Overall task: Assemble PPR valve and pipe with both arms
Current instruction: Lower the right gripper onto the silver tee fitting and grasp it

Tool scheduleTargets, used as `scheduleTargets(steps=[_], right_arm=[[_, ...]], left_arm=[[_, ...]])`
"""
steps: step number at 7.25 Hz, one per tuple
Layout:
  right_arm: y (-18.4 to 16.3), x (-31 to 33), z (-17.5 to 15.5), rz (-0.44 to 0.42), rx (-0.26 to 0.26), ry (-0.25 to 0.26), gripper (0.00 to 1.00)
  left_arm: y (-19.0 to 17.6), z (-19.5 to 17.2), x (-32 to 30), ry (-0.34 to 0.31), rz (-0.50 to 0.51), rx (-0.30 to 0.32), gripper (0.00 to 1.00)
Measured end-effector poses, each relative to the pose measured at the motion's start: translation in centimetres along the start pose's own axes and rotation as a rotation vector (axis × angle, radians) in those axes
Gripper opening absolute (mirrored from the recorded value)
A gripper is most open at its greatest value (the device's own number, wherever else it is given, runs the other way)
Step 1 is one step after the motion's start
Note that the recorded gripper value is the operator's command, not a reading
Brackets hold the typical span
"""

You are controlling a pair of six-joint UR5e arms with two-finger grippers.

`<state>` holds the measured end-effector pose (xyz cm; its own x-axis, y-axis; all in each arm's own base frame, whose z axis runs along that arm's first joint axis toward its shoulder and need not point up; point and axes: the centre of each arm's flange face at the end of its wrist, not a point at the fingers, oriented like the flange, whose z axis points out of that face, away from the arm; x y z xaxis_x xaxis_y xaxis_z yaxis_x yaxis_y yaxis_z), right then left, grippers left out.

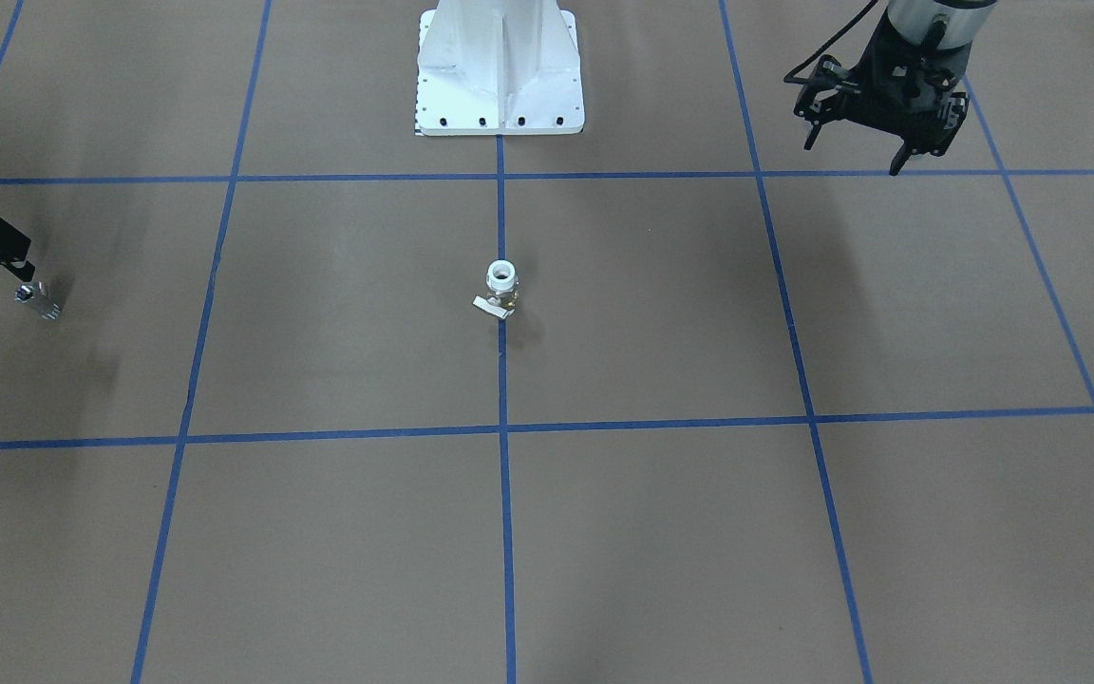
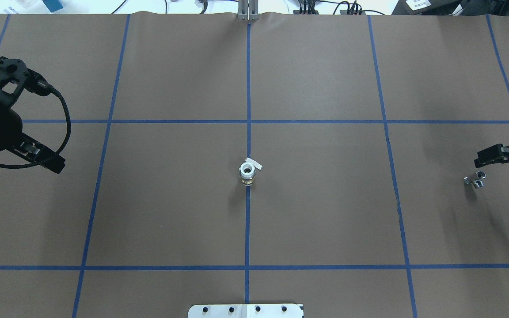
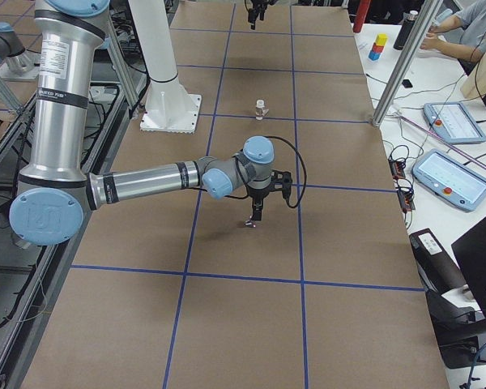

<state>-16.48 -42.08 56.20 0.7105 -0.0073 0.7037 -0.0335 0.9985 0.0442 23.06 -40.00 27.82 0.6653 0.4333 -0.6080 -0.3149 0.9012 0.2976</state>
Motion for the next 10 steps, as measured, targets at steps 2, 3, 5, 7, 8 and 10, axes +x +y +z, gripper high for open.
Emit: scheduleTargets(steps=[2, 3, 5, 7, 8, 10], right_arm=[[0.6, 0.8, 3.0, -0.013, 0.011, 0.022, 0.97], [0.8, 1.1, 3.9, -0.016, 0.012, 0.023, 0.92], [1.1, 0.9, 4.8, -0.021, 0.005, 0.019, 0.73], [1.3, 0.6, 4.9, -0.014, 0.000, 0.013, 0.00], [1.3, 0.4, 4.9, -0.003, -0.002, 0.009, 0.00], [1.2, 0.1, 4.7, 0.002, -0.003, 0.002, 0.00]], left_arm=[[-0.2, 0.2, 0.0, 0.000, -0.004, -0.004, 1.00], [-0.2, 0.3, 0.1, 0.001, -0.011, -0.005, 1.00], [-0.3, 0.3, 0.4, 0.003, -0.026, -0.005, 1.00], [-0.4, 0.5, 0.4, 0.003, -0.031, -0.007, 1.00], [-0.5, 0.5, 0.4, 0.003, -0.032, -0.007, 1.00], [-0.5, 0.5, 0.4, 0.003, -0.035, -0.008, 1.00]])
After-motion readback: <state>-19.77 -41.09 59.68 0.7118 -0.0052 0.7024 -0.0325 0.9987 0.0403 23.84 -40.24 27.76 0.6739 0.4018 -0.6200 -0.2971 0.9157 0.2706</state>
